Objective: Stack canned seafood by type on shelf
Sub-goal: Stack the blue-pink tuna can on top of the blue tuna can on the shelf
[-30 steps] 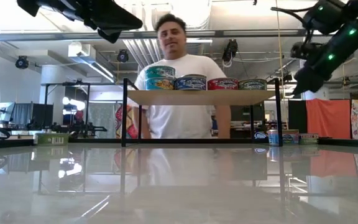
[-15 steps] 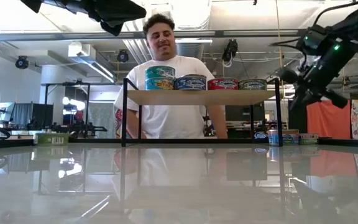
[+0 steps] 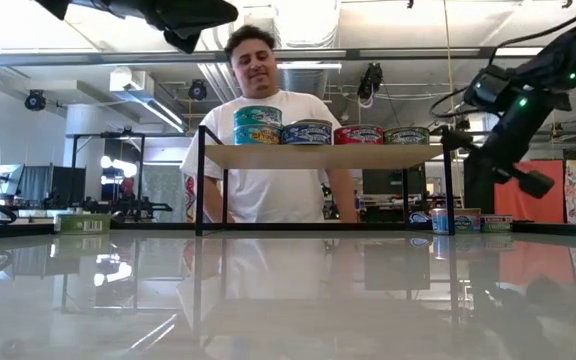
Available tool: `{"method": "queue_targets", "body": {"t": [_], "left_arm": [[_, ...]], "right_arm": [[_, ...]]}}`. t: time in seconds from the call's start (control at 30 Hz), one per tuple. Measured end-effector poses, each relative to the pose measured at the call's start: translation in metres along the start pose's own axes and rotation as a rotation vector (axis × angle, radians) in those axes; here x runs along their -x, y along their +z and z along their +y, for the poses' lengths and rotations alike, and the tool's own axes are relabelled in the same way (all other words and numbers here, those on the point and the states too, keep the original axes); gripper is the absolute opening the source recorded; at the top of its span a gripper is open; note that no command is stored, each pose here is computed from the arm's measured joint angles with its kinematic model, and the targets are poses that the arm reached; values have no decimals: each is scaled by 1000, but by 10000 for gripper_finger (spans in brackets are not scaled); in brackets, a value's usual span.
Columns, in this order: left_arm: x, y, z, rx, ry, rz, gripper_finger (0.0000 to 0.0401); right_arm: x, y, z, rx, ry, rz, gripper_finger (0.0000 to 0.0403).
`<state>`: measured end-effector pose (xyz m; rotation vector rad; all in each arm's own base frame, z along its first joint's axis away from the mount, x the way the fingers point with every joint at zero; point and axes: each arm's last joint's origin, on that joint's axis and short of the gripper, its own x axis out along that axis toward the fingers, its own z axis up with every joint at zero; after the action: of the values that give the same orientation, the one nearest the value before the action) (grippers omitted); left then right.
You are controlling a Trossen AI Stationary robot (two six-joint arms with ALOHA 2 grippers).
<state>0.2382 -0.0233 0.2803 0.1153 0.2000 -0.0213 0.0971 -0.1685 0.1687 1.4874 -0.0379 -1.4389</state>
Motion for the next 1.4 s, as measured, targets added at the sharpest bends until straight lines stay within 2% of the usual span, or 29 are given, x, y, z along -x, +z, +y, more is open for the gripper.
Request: {"method": "queue_targets", "body": {"t": [0.13,0.37,0.6,0.8,1.07,1.27,1.33,1.4], "left_arm": [[0,1,0,0,4,-8,0],[0,1,1,25,26,-6,0],[0,0,1,96,25,1,0],[0,0,1,141,24,4,0],[0,0,-1,210,17,3,0],[1,0,-8,231,-11,4,0],[1,1,-10,228,-20,5,0],[1,1,-12,225,-30,5,0]], "right_arm": [[-8,-8,-4,-40,-25,-12,23],[-14,-27,-19,-36,-80,-56,22],[10,-57,-36,-34,-144,-96,23],[52,-83,-51,79,-266,-107,23],[79,-130,-62,309,-194,28,23],[95,-127,-42,491,-208,-159,22],[91,-124,-38,559,-264,-192,22],[83,-123,-36,571,-317,-178,22]]}}
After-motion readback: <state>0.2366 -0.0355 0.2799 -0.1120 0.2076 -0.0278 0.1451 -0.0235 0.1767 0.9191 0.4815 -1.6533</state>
